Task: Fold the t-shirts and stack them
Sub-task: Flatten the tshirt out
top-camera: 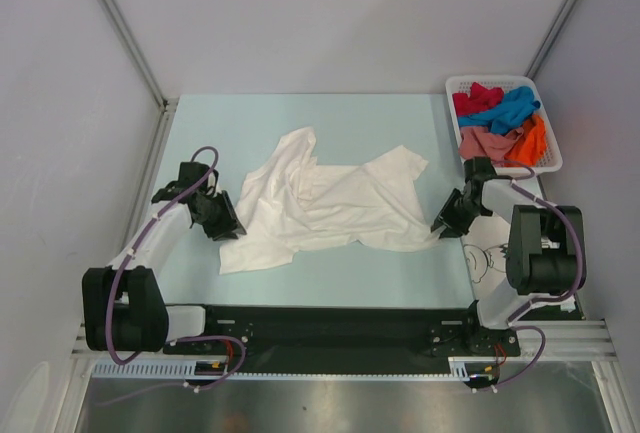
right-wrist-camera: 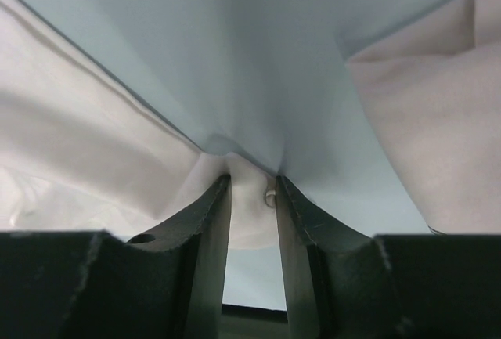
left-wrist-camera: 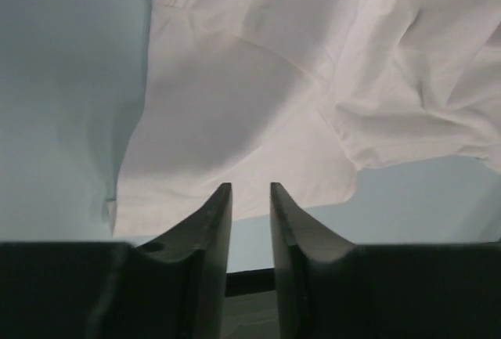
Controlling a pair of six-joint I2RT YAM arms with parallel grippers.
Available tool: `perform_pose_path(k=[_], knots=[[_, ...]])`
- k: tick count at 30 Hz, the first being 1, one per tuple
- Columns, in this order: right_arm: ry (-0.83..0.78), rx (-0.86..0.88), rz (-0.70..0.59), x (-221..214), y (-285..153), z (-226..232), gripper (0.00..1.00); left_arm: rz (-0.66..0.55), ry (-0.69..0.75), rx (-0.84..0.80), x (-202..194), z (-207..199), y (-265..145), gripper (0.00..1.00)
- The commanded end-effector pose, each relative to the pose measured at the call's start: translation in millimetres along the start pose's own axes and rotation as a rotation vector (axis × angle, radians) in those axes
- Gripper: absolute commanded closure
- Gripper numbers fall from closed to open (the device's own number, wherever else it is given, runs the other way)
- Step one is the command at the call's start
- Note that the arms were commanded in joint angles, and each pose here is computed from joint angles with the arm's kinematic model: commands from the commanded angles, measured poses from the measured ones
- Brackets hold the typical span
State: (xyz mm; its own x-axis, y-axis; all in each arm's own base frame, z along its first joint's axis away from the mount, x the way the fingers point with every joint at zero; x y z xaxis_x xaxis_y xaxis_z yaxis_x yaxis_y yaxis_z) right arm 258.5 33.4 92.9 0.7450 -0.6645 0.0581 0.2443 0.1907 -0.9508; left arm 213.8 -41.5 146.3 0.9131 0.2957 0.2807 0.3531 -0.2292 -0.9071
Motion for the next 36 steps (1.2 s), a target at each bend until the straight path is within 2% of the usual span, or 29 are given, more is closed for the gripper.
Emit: perform_pose_path(k=[1, 3, 6, 11, 15, 19, 21, 30, 36], knots=[[-0.025, 0.016, -0.027, 13, -1, 11, 0.65, -0.043, 0.047, -0.088, 10, -9, -8, 0.64], [-0.034, -0.03, -0.019, 9, -11, 5, 0.64, -0.078, 0.088, -0.153, 14, -16, -11, 0.62], [-0.042, -0.055, -0.025, 3, -32, 0, 0.57, -0.098, 0.118, -0.218, 15, -27, -15, 0.62], [0.0, -0.021, -0.066, -6, -57, -10, 0.52, -0.056, 0.104, -0.274, 5, -42, -3, 0.63], [0.039, -0.02, -0.078, -15, -58, -24, 0.58, -0.027, 0.099, -0.284, 0, -47, 4, 0.64], [0.095, 0.04, -0.051, -26, -50, -34, 0.73, -0.041, 0.113, -0.289, 4, -50, -1, 0.64], [0.107, 0.087, -0.04, -32, -42, -35, 0.76, -0.036, 0.114, -0.295, 5, -51, -1, 0.64], [0.147, 0.19, -0.082, -39, -19, -39, 0.77, -0.017, 0.125, -0.296, 5, -52, -3, 0.64], [0.161, 0.199, -0.103, -41, -7, -44, 0.7, -0.008, 0.134, -0.294, 3, -50, -3, 0.64]])
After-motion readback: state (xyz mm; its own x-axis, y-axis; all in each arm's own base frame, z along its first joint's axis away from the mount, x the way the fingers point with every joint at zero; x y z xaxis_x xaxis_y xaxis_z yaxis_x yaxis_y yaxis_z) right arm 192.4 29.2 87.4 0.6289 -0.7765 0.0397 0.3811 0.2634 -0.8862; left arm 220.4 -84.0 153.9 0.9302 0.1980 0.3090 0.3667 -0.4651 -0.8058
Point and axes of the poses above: each gripper's point midway between its finger pads, its own y axis out along the fingers, its own z axis along the line the jaws close on, x = y × z, the point moved 8 cm from there along -y, back along the fingers, and after that the axes turned 7 degrees about y, right-handed, at the moved point
